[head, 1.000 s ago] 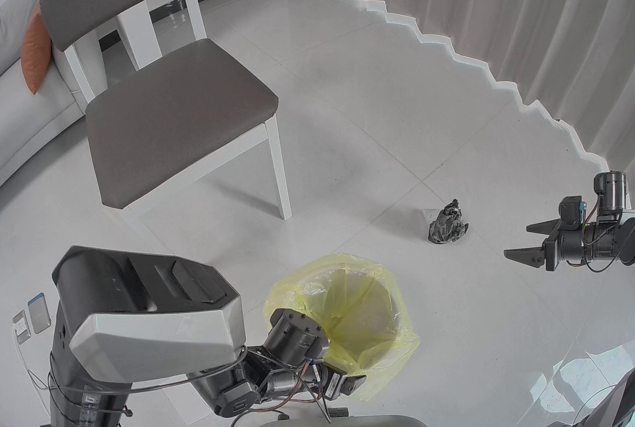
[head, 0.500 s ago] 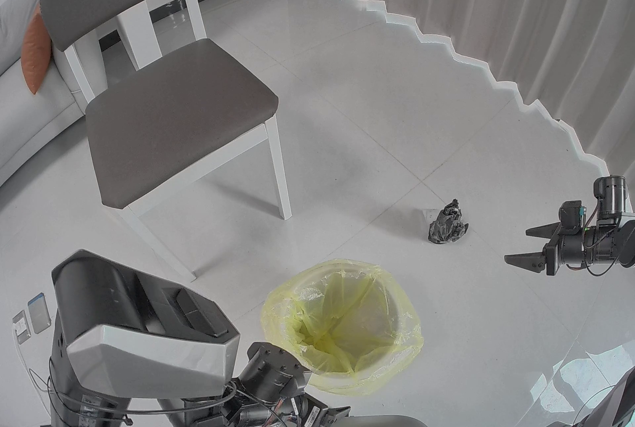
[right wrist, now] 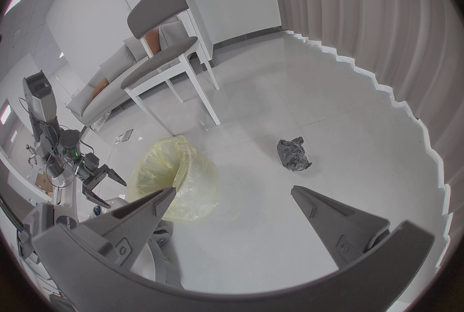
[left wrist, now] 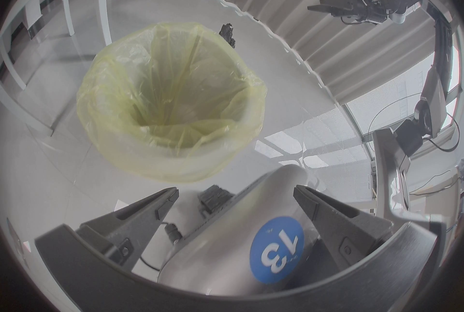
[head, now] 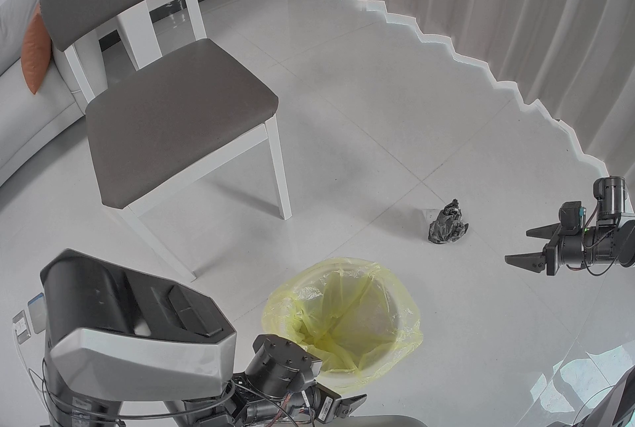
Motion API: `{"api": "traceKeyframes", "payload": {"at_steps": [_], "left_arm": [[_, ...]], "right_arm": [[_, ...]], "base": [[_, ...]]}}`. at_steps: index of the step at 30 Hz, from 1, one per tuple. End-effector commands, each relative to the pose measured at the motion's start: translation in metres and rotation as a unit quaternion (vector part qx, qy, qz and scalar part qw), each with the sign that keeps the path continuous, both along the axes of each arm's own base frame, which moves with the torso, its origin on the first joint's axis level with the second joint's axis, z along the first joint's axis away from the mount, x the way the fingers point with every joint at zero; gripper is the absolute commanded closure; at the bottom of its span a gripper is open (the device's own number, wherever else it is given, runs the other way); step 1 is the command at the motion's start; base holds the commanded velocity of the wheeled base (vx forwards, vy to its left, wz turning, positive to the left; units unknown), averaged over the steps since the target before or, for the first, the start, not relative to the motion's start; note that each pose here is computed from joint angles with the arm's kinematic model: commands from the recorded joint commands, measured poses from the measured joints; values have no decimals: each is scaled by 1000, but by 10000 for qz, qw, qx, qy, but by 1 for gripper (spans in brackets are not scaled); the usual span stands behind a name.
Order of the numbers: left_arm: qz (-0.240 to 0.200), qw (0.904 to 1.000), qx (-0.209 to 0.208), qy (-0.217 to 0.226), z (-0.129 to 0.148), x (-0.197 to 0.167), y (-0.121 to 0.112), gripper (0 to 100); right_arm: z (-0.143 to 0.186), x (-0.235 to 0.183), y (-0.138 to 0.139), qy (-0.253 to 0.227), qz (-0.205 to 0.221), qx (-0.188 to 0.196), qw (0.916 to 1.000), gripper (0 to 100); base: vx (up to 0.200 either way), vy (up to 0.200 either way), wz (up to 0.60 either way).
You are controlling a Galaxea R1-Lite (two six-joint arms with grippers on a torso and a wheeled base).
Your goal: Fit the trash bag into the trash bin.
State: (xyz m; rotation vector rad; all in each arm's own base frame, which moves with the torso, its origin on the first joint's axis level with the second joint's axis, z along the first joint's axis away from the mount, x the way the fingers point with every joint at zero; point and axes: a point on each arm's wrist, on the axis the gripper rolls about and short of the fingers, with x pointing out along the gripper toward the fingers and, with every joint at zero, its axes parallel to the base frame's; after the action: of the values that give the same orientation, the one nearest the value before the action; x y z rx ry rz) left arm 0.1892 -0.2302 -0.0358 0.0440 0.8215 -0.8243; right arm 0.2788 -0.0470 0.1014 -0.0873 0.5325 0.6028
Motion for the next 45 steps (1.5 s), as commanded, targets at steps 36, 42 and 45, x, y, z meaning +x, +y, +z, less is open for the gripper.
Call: {"api": "traceKeyframes", "payload": {"at_steps": [36, 42, 45], "left_arm": [[-430, 9983, -133, 365, 6, -3, -62, 0], [-376, 9981, -68, 473, 4, -7, -57, 0], [-393, 9980, -32, 485, -6, -3, -64, 0]], "right_arm": [[-32, 12, -8, 272, -63, 42, 9996, 0], [-27, 12, -8, 203, -81, 33, 9998, 0], [-25, 11, -9, 167, -94, 19, 9998, 0]], "base": [[0, 0, 0], [0, 0, 0], [0, 0, 0]]}}
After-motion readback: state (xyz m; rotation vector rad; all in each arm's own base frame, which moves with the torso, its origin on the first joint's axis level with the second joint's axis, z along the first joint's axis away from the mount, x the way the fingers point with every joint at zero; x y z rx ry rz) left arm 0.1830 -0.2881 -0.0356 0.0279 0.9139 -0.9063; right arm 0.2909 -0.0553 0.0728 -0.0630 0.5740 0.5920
